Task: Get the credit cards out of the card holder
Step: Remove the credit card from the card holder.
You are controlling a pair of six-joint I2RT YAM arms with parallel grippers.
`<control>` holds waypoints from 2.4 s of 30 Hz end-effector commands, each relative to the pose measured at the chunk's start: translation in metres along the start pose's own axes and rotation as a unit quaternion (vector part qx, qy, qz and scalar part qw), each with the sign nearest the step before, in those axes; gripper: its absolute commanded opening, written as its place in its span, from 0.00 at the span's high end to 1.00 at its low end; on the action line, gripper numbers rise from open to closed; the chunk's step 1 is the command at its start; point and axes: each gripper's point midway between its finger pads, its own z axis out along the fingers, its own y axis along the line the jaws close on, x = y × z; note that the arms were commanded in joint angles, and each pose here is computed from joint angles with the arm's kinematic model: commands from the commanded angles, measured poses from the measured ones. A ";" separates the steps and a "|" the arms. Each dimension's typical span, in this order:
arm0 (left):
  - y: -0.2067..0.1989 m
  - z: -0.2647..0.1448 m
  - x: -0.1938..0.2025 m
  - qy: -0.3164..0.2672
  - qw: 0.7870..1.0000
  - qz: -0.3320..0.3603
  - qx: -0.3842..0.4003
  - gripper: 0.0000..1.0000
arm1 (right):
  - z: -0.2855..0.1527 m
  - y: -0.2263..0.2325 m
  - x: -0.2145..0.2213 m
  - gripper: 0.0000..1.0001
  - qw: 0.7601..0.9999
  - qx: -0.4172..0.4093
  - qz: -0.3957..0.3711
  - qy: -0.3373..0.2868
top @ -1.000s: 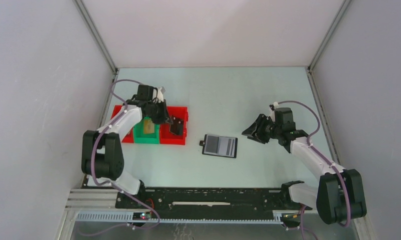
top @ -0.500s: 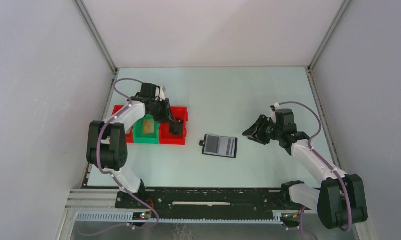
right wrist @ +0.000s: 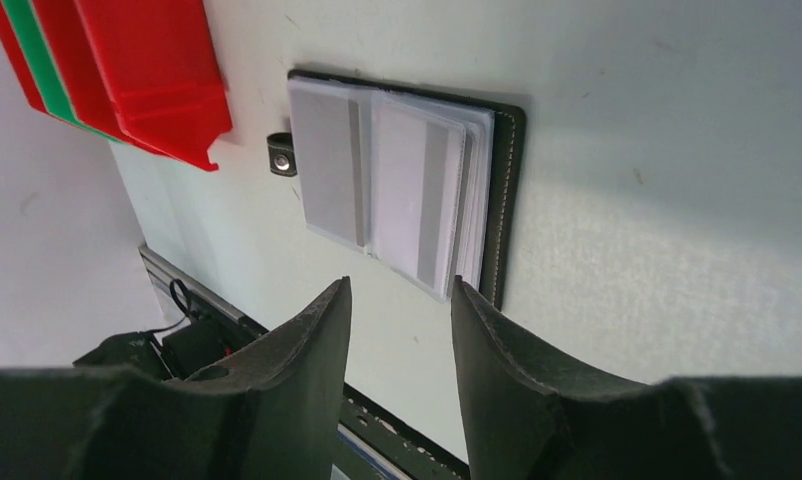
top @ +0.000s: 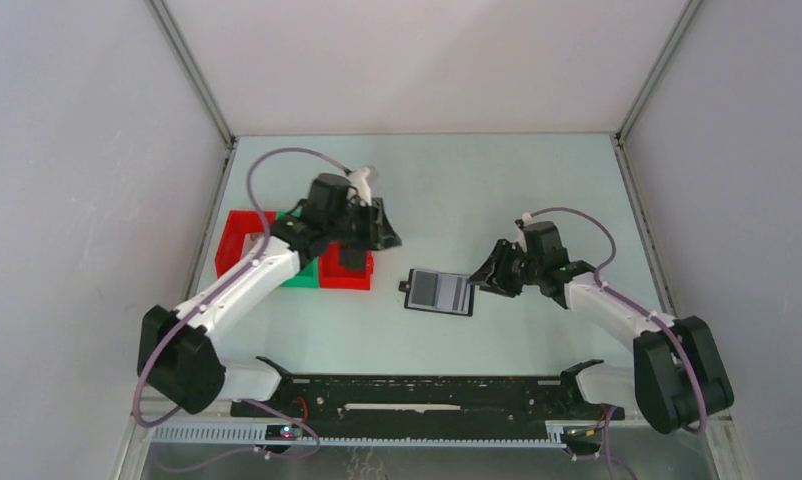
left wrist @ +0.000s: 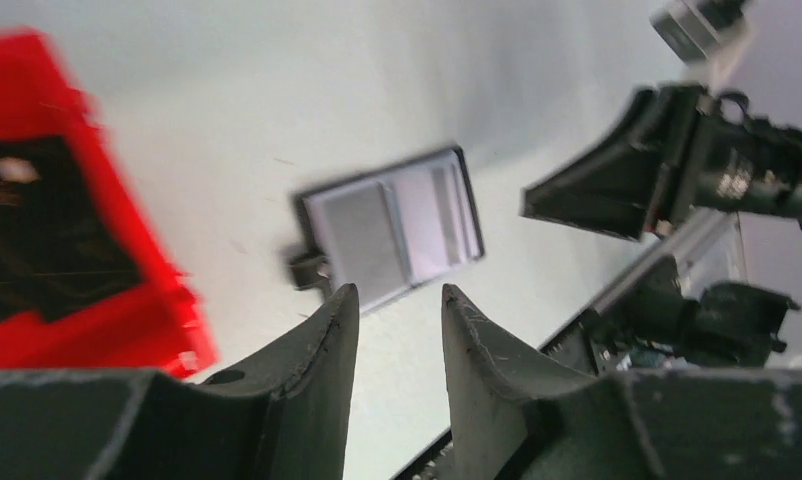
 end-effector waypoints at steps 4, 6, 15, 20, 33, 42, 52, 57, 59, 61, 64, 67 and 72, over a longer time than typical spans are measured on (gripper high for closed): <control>-0.035 0.065 0.066 0.087 0.995 -0.036 0.042 0.59 | 0.034 0.006 0.012 0.50 0.999 -0.013 0.014 0.025; -0.033 0.078 0.074 0.094 0.994 -0.046 0.043 0.59 | 0.041 0.001 0.015 0.51 0.999 -0.004 0.022 0.032; 0.004 0.115 0.118 0.148 0.987 -0.059 -0.005 0.59 | 0.057 -0.007 0.018 0.51 0.999 0.001 0.028 0.041; 0.013 0.123 0.133 0.163 0.984 -0.069 -0.013 0.59 | 0.060 -0.006 0.021 0.51 0.999 0.000 0.026 0.045; 0.015 0.134 0.154 0.189 0.979 -0.078 -0.005 0.59 | 0.047 -0.003 0.013 0.52 1.000 0.019 0.006 0.007; 0.013 0.137 0.160 0.197 0.978 -0.076 -0.002 0.59 | 0.049 -0.003 0.020 0.52 1.000 0.017 0.004 0.022; 0.013 0.136 0.160 0.196 0.978 -0.076 -0.003 0.59 | 0.059 -0.004 0.029 0.52 0.999 0.013 0.004 0.043; 0.008 0.122 0.136 0.158 0.986 -0.060 -0.013 0.59 | 0.060 -0.007 0.030 0.52 0.999 0.017 0.003 0.044; 0.013 0.117 0.130 0.146 0.987 -0.051 -0.032 0.59 | 0.061 -0.007 0.031 0.52 0.999 0.016 0.003 0.046; 0.020 0.114 0.127 0.142 0.987 -0.047 -0.049 0.59 | 0.061 -0.007 0.031 0.52 0.999 0.016 0.003 0.046; 0.031 0.113 0.129 0.143 0.986 -0.053 -0.064 0.59 | 0.062 -0.006 0.031 0.52 0.999 0.014 0.002 0.047; 0.041 0.111 0.133 0.145 0.985 -0.057 -0.074 0.59 | 0.061 -0.005 0.031 0.52 0.999 0.013 0.001 0.047; 0.044 0.116 0.147 0.173 0.980 -0.061 -0.071 0.59 | 0.061 -0.003 0.032 0.52 0.999 0.008 0.001 0.049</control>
